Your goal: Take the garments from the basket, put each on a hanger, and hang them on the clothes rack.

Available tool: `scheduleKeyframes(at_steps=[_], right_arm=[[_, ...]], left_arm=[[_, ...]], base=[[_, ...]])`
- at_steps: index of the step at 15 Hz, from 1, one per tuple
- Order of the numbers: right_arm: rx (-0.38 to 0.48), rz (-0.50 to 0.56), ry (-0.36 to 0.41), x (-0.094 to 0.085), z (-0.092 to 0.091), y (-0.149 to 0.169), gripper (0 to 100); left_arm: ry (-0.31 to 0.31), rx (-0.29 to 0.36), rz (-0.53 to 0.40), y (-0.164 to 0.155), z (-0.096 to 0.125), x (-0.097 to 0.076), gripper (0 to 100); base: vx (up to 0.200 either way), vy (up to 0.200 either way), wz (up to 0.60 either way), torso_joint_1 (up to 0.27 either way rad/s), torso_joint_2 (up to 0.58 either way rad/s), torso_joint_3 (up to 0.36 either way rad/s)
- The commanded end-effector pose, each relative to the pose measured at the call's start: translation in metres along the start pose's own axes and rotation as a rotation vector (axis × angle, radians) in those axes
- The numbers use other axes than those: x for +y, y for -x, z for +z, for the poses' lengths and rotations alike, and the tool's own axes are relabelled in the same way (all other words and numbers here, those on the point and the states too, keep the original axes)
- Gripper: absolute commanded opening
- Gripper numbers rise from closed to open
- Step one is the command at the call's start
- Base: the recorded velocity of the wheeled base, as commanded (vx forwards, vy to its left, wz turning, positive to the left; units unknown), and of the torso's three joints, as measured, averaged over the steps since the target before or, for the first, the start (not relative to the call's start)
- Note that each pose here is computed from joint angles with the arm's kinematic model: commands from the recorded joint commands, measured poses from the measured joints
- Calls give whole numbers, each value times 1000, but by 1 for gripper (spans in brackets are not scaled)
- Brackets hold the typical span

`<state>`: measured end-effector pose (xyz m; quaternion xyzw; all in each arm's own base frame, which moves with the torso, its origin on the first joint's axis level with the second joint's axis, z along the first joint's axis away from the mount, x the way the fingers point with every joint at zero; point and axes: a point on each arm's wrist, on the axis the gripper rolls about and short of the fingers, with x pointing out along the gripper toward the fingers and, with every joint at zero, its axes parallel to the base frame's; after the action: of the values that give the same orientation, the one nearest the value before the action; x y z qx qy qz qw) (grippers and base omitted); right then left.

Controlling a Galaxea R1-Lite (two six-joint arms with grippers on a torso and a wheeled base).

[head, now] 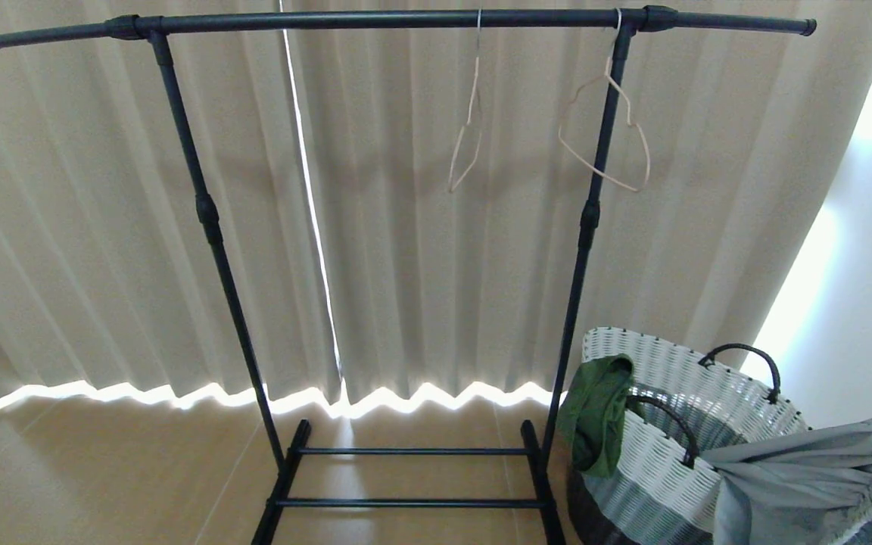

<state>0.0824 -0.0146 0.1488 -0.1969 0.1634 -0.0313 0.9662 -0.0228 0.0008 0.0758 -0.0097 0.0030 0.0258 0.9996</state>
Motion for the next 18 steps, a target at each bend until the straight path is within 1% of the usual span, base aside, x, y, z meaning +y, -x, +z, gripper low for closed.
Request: scheduleKeyframes(at_steps=[1,3,7,9,11,12,16,18], right_arm=[[5,3,1,0,-1,0,0],[4,6,2,1,-1,0,0],[4,6,1,1,-1,0,0],[14,12,-23,2,-3,-1,0],[20,31,-80,3,-5,-2,0],[13,51,-98,3,-4,-2,0],[6,71,-99,3,-1,-3,0],[-31,120,-98,0,12,-1,0]], left_arm=[[0,-1,2,0,0,0,100],[0,-1,2,0,0,0,100],[-3,0,-2,0,0,0,100],[-3,0,-1,0,0,0,100],[-3,0,1,0,0,0,100],[-4,0,1,0,0,0,100],[-26,3,-7,0,0,0,100],[-29,-5,-44,0,0,-1,100]], base=[[0,0,0,0,0,0],[0,0,0,0,0,0],[0,200,0,4,5,2],[0,200,0,5,2,0],[0,0,0,0,0,0],[0,0,0,0,0,0],[0,0,0,0,0,0],[0,0,0,0,0,0]])
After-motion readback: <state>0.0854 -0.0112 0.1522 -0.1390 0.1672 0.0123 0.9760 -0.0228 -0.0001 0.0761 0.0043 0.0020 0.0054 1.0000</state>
